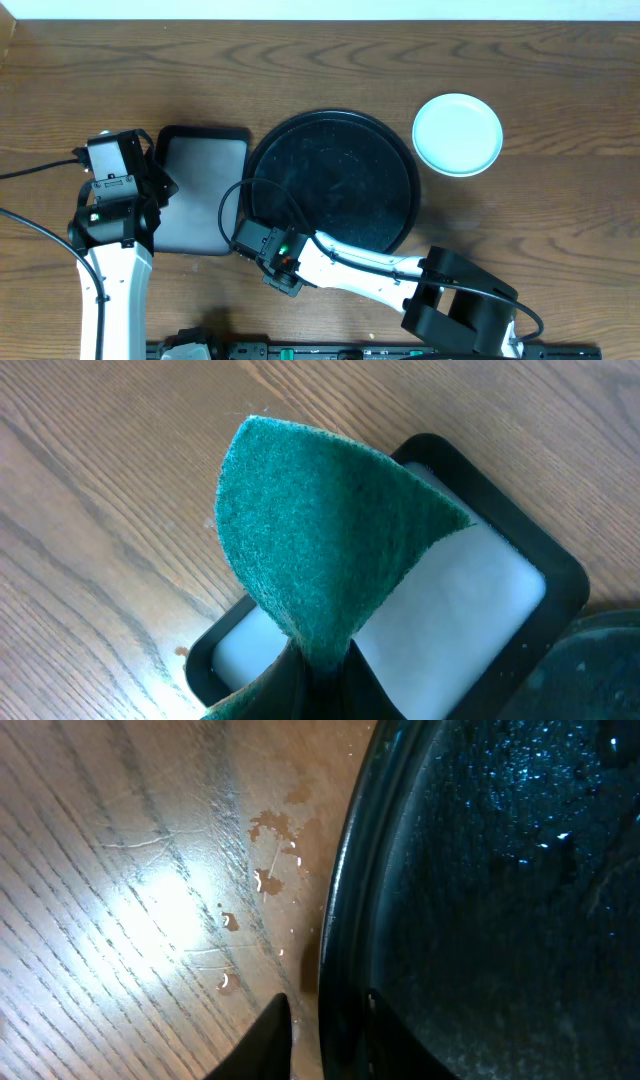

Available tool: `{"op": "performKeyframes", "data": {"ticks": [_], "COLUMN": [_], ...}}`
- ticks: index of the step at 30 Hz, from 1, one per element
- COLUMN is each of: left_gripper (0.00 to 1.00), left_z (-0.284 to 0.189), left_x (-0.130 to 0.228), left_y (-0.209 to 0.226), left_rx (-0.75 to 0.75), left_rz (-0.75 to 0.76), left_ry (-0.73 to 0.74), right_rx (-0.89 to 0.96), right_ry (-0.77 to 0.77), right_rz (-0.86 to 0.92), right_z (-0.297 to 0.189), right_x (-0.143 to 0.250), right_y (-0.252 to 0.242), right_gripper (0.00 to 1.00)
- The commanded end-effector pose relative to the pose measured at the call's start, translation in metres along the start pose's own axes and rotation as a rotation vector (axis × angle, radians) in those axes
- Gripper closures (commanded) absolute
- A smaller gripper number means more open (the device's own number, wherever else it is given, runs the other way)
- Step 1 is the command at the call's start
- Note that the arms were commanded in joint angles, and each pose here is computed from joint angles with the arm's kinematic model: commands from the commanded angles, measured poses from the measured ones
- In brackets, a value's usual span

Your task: Clean dirty plates on tray and stack at the side

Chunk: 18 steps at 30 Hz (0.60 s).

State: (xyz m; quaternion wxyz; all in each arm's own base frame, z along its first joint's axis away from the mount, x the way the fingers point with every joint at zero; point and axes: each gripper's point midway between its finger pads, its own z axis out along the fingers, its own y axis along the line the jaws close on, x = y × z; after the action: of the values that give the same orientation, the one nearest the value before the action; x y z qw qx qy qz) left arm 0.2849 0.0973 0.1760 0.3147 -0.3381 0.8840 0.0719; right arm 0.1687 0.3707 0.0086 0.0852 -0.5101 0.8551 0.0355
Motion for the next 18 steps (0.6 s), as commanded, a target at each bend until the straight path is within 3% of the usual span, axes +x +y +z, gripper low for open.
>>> {"op": "performKeyframes", "data": {"ticks": [1,7,13,18], "left_gripper": [0.92,0.92,0.92,0.92], "left_z": [-0.001,-0.001,-0.001,-0.001], "left_x": [-0.002,-0.002,-0.002,-0.002], "left_y": [0.002,0.002,0.002,0.002], "left_rx": [-0.007,-0.007,-0.007,-0.007], "left_rz": [-0.009,-0.009,-0.009,-0.009], "left_ry": [-0.010,-0.010,-0.010,-0.010], "right_rx": [-0.013,-0.036,-0.036,-0.040], "right_ry": [-0.029,-0.028,-0.029,-0.033], "right_rz": [-0.009,-0.009,-0.010,-0.030], "right_z": [-0.010,-0.010,-0.010,-0.011], "right_x": [-0.004,-0.004,-0.005,-0.005], "right_y": [0.004,0.008,0.008,0.017], "right_gripper": [0.82,0.79,0.91,0.93]}}
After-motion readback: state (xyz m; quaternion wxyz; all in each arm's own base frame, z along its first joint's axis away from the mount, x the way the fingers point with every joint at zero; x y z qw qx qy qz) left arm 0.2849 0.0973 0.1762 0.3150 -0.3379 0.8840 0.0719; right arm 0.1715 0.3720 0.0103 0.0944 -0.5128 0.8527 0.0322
